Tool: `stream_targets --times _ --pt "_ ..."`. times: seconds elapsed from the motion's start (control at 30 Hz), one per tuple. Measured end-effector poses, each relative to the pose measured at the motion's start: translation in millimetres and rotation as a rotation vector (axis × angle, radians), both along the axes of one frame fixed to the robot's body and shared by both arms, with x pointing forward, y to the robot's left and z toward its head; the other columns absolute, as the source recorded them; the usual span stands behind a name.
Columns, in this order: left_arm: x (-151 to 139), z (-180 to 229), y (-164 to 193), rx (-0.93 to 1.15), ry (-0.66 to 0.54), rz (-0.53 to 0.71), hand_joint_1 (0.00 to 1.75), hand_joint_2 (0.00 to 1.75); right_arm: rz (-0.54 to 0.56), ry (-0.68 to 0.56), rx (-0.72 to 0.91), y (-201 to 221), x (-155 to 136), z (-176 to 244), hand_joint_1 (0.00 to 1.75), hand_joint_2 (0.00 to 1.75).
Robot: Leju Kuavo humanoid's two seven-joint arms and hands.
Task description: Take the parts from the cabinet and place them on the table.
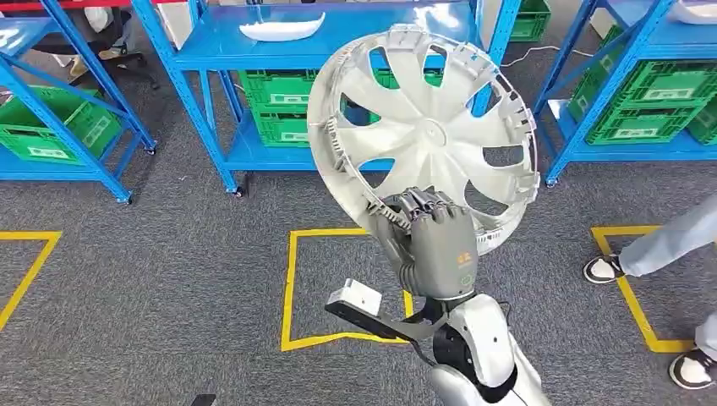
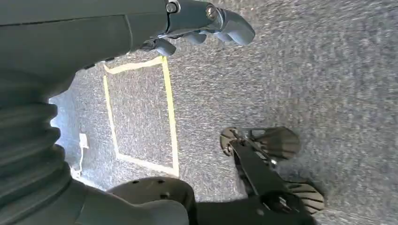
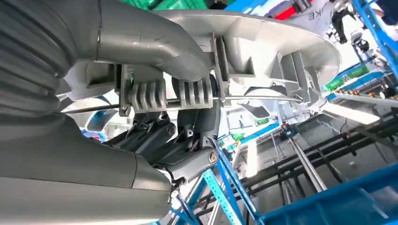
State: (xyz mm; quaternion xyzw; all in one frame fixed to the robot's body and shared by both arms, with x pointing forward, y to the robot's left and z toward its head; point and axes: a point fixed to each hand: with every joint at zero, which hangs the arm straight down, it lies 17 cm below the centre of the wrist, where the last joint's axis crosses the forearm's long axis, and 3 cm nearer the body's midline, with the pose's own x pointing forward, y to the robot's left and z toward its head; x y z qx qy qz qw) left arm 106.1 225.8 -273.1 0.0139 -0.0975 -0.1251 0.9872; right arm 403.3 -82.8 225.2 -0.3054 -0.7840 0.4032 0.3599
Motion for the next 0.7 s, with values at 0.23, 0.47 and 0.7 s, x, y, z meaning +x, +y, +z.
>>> stream_targets --times 0.23,0.47,0.7 --pt "2.3 0.5 -1.0 -0.001 -0.004 0.0 0.0 1.75 0.0 -0.005 0.006 -4.1 0.7 -1.3 1.75 1.75" --pt "3.0 0.4 1.2 0.002 -0.004 0.0 0.0 1.75 -0.01 -0.002 0.001 -10.0 0.0 -8.2 1.75 1.75" --pt "4.0 0.7 0.7 0.003 -0.002 -0.002 0.0 1.75 -0.019 0.001 -0.001 -12.9 -0.5 -10.7 1.75 1.75"
